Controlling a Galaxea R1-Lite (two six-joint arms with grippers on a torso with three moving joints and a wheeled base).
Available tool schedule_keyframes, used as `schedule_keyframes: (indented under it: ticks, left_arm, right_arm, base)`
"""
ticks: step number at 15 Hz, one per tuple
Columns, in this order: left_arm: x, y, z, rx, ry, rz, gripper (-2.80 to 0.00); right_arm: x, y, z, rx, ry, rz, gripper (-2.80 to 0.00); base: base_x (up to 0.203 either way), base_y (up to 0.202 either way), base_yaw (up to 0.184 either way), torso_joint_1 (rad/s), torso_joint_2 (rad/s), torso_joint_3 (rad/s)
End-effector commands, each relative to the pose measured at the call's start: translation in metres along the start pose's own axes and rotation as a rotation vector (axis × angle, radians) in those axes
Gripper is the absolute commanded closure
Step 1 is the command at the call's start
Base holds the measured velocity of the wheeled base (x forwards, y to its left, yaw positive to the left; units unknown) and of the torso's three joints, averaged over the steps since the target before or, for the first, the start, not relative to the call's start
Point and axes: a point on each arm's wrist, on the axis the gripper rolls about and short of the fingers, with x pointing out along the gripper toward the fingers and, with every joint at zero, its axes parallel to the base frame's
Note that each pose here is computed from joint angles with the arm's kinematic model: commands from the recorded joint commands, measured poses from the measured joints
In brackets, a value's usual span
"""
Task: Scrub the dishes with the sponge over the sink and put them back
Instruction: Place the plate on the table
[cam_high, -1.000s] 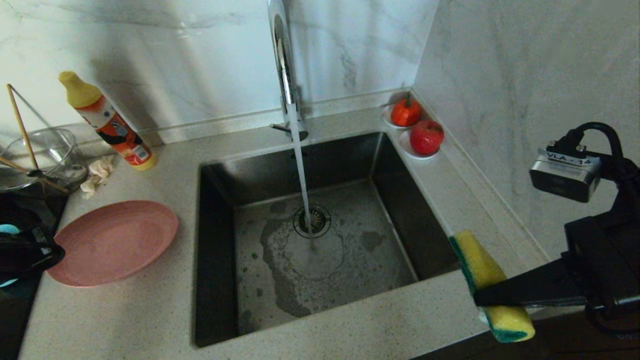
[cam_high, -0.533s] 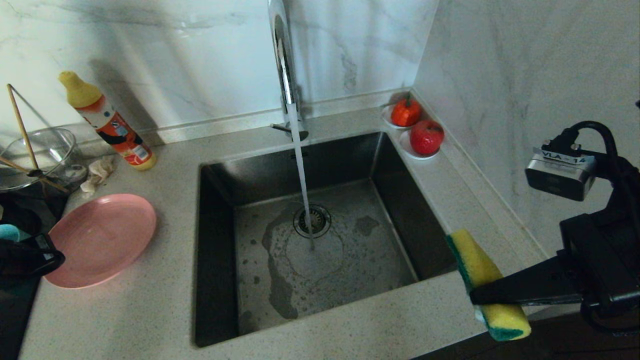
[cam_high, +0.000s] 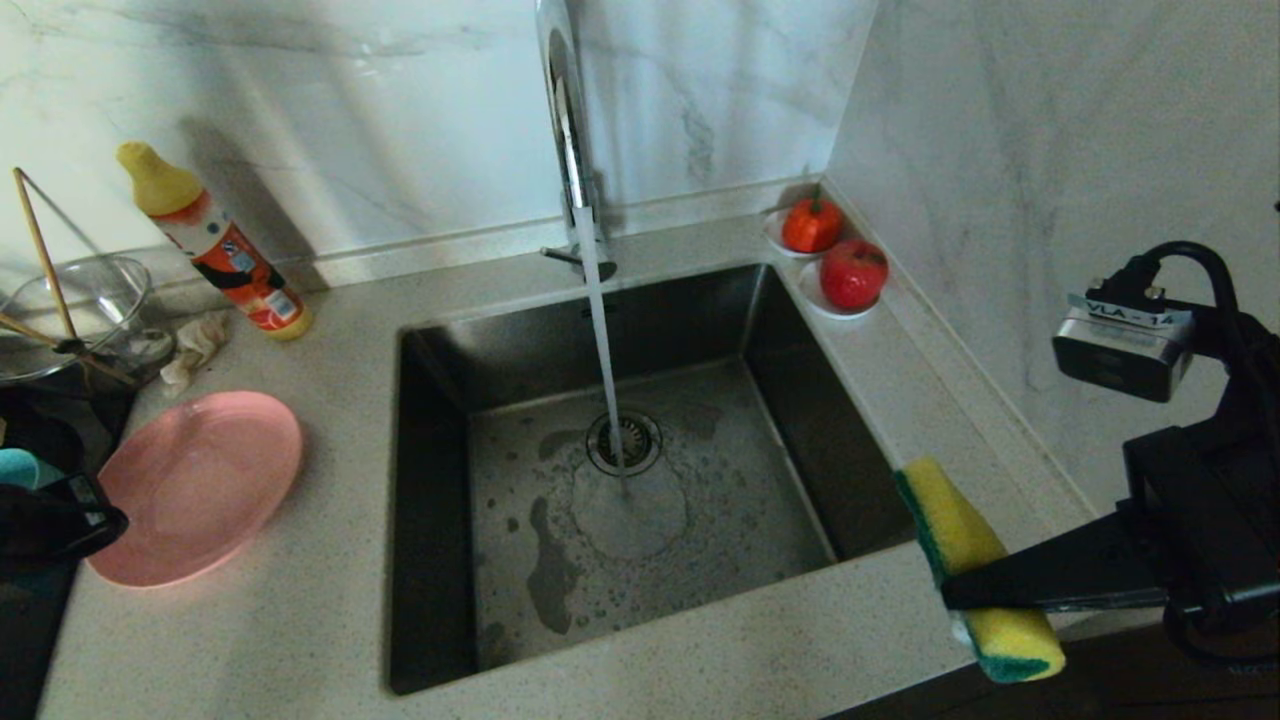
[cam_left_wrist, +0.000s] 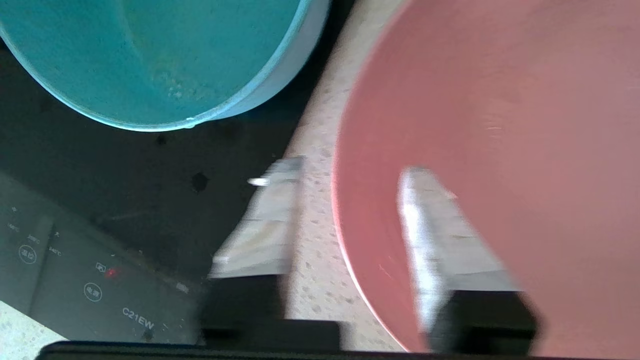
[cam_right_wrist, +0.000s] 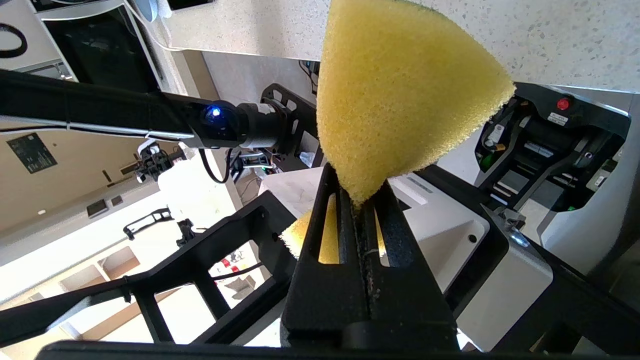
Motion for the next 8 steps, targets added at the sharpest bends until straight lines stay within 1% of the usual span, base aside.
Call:
schedule_keyframes:
  ticks: [1,4,5,6,8]
  left_arm:
    - [-0.021,-0.001,0.008,-0.007,-0.065,-0.037,-2.8]
    - [-0.062,-0.003,0.018,-0.001,-0.17,-0.129,-2.8]
    - [-0.078,-0.008,0.02,0.027,-0.204,-0.171,-2.8]
    - [-0.092,-0.018,0.02,0.071,-0.223,-0.226,-2.8]
    - [-0.113,-0.036,0.023,0.135,-0.243,-0.329,-2.8]
  right_arm:
    - [0.0,-0.001,-0.001,0.006,0.007,-0.001,0.0]
    - [0.0,0.0,-0.001,0.004,0.006,0.003,0.0]
    - [-0.001,0.0,-0.001,0.004,0.005,0.002,0.0]
    - [-0.001,0.0,-0.002,0.006,0.004,0.001,0.0]
    - [-0.004,0.001,-0.003,0.007,-0.002,0.004,0.0]
  base:
    - [0.0,0.0,0.0,0.0,0.0,0.0]
    - [0.0,0.0,0.0,0.0,0.0,0.0]
    - [0.0,0.0,0.0,0.0,0.0,0.0]
    - [0.0,0.0,0.0,0.0,0.0,0.0]
    - [0.0,0.0,0.0,0.0,0.0,0.0]
